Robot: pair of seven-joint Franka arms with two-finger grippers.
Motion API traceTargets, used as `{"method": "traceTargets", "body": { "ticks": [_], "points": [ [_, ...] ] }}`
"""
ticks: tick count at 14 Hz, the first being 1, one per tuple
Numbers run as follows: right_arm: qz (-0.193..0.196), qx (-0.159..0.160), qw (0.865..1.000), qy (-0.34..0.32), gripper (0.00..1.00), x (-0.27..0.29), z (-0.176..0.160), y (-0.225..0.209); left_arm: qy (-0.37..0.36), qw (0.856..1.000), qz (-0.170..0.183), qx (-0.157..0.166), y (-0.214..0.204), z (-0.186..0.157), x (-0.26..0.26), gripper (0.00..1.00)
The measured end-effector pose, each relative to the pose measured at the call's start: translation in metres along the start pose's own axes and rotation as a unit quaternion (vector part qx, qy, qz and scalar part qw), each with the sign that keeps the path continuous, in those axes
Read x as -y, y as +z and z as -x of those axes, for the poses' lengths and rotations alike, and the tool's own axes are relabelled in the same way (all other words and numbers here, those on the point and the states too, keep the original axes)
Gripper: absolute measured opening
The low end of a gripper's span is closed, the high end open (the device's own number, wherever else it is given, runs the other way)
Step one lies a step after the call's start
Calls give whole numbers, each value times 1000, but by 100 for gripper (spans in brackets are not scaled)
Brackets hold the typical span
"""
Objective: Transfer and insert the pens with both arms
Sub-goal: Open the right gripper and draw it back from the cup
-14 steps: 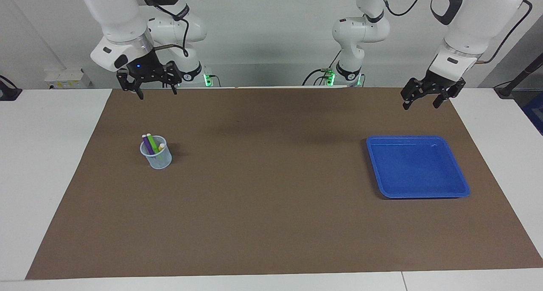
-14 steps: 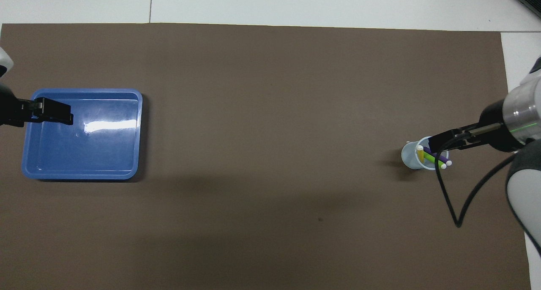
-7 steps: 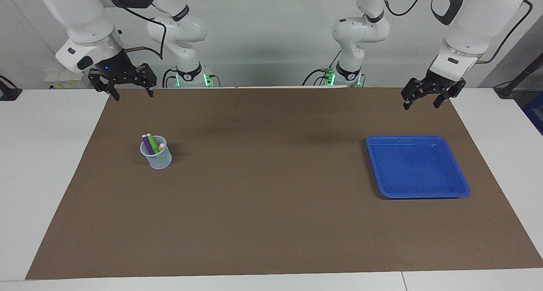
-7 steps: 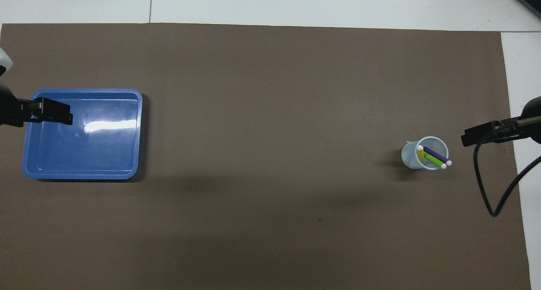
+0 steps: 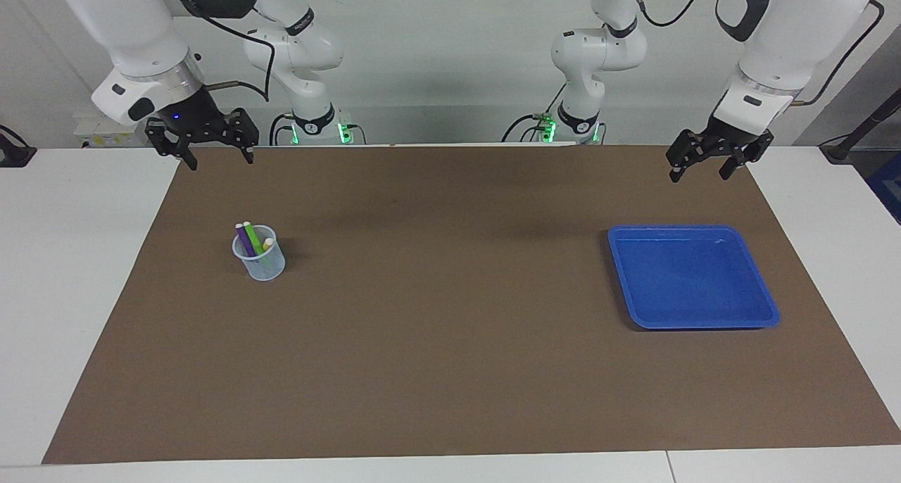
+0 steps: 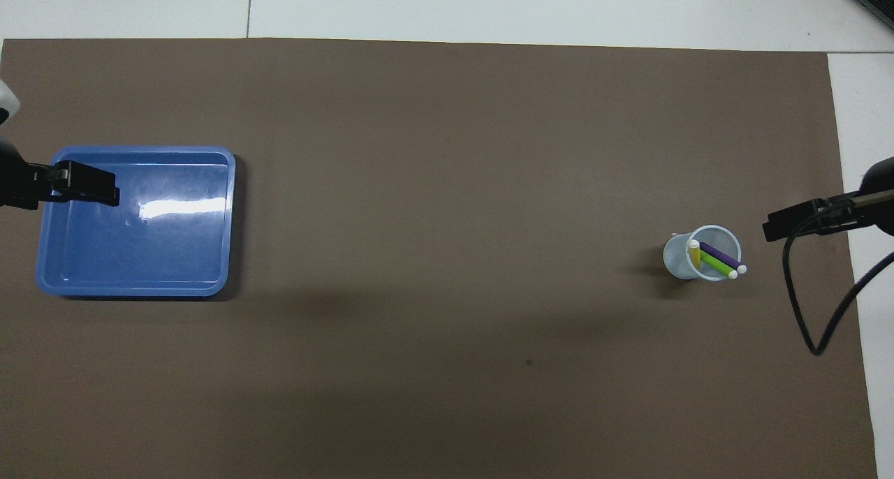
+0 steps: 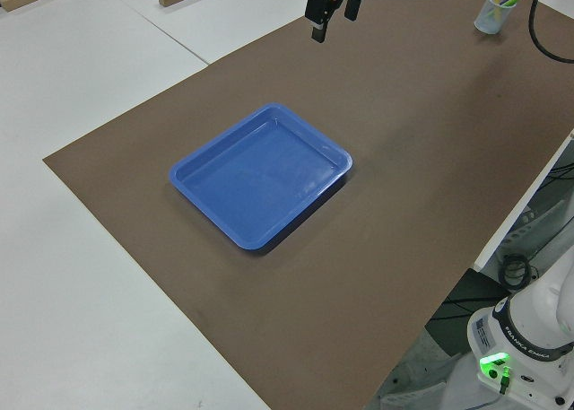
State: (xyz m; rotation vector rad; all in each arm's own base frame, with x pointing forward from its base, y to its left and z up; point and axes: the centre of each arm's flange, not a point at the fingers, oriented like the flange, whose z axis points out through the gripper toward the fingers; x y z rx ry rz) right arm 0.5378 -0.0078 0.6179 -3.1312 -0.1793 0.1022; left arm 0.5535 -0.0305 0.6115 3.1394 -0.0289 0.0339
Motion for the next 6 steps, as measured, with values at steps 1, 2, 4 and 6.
{"method": "traceTargets", "body": {
  "ticks": [1, 2, 4, 6],
  "points": [
    [0, 0, 1000, 2, 100, -3, 0, 0, 0, 1000, 0, 0, 0, 0, 0, 100],
    [0, 0, 1000, 3, 100, -5, 1, 0, 0, 1000, 0, 0, 0, 0, 0, 100],
    [0, 0, 1000, 3, 100, -5, 1, 0, 0, 1000, 0, 0, 0, 0, 0, 100],
    [0, -1, 1000, 3, 100, -5, 1, -1, 0, 1000, 0, -1, 0, 0, 0, 100]
  ]
}}
